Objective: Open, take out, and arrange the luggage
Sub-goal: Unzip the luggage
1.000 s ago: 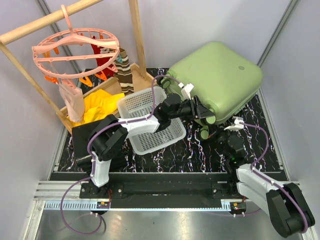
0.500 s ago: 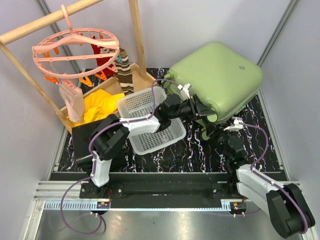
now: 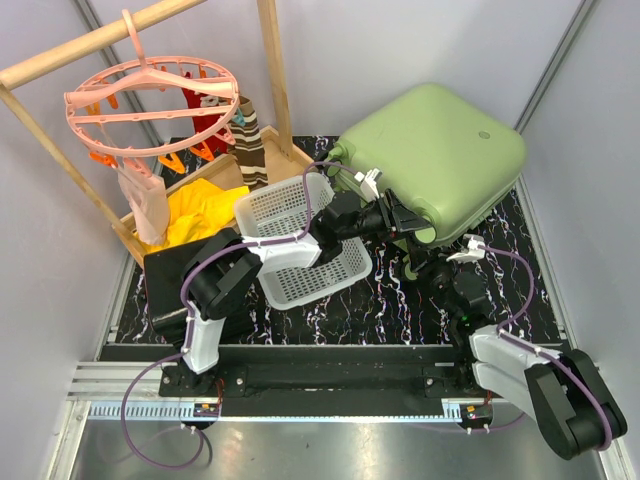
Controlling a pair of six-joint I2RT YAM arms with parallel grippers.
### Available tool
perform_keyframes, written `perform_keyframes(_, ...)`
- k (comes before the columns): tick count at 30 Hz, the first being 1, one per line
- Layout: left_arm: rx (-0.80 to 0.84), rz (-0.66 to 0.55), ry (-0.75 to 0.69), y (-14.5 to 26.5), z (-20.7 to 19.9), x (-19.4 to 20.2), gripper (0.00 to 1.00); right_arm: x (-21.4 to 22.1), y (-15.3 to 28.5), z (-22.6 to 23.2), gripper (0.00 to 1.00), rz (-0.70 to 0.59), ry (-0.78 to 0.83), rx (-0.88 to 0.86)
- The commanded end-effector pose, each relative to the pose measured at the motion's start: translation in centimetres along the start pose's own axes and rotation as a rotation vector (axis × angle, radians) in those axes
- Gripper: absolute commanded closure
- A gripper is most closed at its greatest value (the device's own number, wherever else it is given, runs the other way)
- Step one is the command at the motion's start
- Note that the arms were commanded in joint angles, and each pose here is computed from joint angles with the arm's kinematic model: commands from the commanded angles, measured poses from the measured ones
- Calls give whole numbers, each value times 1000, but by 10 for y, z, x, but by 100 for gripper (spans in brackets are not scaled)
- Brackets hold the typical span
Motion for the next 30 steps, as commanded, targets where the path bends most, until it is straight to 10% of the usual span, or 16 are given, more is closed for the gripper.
perform_keyframes(1, 561, -15, -213, 20, -121, 10, 100, -11, -5, 3, 59, -117, -64, 31)
perform_keyframes(21, 554, -21, -239, 22, -121, 16, 100, -18, -19, 7, 60, -149, -218, 158)
perform_keyframes(30, 544, -32, -254, 27, -121, 16, 100, -16, -14, -7, 82, -159, -251, 361)
Point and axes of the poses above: each gripper's point midway between its finger pads, its own y axis back along the fingers, its own z axis along the line the jaws close on, x = y × z, the point moved 10 cm from there along y, back along the fingers, and after that the axes turned 2 degrees about y, right-handed, at the moved point
